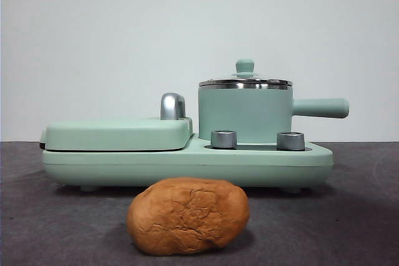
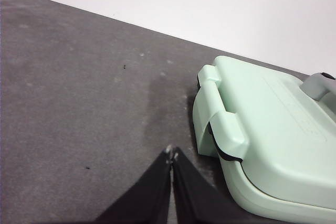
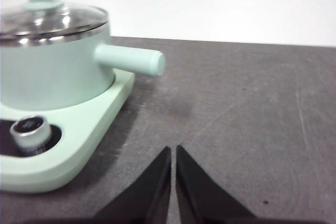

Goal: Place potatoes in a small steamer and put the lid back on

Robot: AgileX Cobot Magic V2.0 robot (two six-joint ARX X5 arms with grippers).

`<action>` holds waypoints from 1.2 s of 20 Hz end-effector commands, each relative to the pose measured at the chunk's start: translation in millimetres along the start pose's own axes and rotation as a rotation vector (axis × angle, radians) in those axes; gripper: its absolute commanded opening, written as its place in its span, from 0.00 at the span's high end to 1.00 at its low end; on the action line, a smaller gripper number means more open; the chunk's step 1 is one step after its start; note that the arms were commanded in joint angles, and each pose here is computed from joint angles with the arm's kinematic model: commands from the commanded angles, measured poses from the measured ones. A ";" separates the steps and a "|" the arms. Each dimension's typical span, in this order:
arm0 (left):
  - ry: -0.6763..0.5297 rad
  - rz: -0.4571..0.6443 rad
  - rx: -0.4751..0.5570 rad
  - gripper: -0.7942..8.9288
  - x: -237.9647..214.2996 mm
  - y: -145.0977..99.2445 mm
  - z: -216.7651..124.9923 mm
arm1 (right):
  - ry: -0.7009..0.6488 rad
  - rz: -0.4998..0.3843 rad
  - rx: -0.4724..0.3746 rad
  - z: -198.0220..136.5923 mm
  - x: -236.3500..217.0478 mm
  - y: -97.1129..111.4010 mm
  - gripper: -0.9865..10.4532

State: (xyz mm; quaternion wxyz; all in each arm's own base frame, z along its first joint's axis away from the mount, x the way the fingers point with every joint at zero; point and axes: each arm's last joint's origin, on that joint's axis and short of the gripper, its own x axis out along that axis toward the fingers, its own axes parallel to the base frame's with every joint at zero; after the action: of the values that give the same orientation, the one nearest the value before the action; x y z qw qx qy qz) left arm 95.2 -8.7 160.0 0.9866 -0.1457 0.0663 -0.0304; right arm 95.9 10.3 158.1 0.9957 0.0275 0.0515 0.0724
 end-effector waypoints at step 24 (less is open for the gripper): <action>-0.019 -0.142 0.016 0.91 -22.6 -30.3 86.1 | -0.114 0.054 0.303 73.9 -26.0 6.6 0.90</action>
State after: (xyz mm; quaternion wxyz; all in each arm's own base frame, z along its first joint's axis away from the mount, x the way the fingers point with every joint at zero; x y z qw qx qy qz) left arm 85.2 -11.2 242.9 0.9790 -0.1726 0.0613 -0.0891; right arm 79.0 9.3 227.2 0.9777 0.1928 0.0129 0.0827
